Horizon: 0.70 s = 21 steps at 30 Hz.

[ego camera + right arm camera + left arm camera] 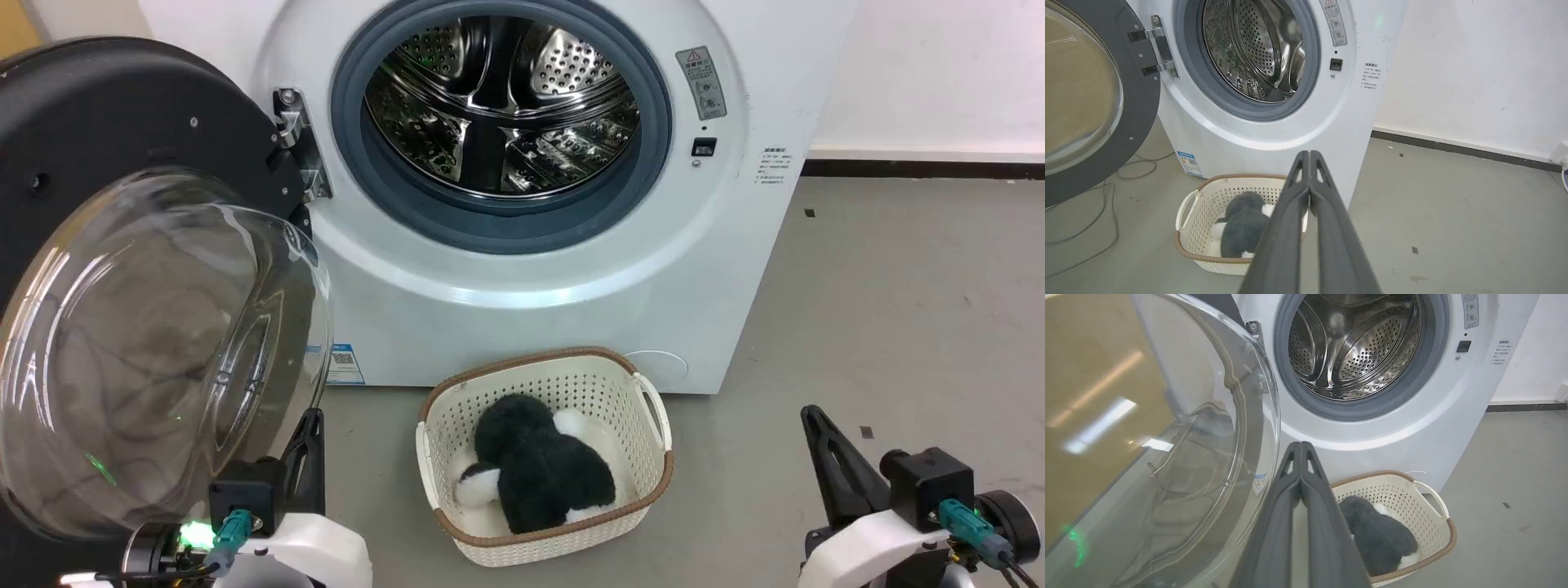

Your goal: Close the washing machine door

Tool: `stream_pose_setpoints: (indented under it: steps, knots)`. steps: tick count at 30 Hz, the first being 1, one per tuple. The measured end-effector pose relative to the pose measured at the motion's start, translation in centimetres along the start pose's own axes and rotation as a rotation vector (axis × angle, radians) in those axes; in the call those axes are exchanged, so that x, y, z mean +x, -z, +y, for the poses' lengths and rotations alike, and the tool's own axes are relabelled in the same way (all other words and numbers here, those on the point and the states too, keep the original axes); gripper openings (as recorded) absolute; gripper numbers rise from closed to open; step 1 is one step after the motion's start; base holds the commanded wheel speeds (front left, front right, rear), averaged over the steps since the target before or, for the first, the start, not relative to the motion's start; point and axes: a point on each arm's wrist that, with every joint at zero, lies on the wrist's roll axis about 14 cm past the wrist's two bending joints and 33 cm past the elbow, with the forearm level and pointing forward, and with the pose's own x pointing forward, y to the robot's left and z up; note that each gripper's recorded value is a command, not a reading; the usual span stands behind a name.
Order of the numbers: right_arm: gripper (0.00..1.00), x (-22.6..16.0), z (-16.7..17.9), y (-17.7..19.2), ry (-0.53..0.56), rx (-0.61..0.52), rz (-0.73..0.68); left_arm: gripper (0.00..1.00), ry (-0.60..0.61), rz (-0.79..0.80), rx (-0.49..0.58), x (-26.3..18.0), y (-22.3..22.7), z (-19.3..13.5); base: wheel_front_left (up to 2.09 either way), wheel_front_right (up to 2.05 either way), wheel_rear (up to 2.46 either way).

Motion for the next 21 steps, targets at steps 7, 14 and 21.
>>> stream_pose_setpoints:
  steps: [7, 14, 21]
  knots:
    - [1.00, -0.01, 0.03, 0.05, -0.001, 0.001, 0.001, 1.00, 0.003, 0.002, 0.000, -0.01, 0.06, -0.10, 0.00, 0.00, 0.00]
    - [1.00, -0.01, -0.10, -0.04, 0.003, 0.010, -0.008, 1.00, 0.003, -0.007, 0.000, -0.01, -0.05, -0.13, 0.00, 0.00, 0.00]
    - [1.00, 0.10, -0.07, -0.19, 0.001, 0.013, -0.019, 1.00, -0.003, -0.019, 0.000, -0.12, -0.21, 0.02, 0.00, 0.00, 0.00]
